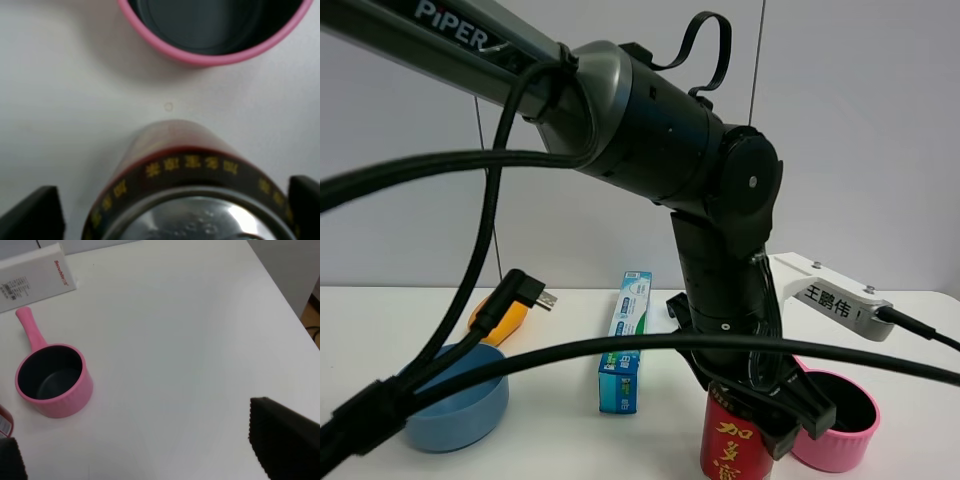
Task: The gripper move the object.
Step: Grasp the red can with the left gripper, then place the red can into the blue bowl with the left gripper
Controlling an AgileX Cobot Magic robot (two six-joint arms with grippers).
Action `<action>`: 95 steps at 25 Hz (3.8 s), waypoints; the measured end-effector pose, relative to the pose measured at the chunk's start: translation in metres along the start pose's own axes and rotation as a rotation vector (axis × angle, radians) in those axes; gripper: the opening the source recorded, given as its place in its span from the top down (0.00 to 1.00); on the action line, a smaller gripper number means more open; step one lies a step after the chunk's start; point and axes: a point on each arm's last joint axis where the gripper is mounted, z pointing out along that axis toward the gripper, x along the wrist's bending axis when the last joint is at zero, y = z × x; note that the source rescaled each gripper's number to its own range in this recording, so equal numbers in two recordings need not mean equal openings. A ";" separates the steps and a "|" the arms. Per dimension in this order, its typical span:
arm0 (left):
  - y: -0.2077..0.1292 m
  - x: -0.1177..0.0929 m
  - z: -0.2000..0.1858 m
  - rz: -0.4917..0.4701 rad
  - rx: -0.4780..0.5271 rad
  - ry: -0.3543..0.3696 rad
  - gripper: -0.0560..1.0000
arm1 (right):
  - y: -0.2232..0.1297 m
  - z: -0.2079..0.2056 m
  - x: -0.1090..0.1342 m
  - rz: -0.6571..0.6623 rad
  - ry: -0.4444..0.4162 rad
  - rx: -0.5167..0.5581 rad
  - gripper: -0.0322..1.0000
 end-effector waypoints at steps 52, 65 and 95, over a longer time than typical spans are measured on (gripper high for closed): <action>-0.159 0.194 -0.211 -0.850 -0.032 0.286 0.92 | 0.000 0.000 0.000 0.000 0.000 0.000 0.00; -0.197 0.176 -0.150 -0.871 -0.040 0.251 0.92 | 0.000 0.000 0.000 0.000 0.000 0.000 0.00; -0.184 0.162 -0.119 -0.788 -0.039 0.224 0.92 | 0.000 0.000 0.000 0.000 0.000 0.000 0.00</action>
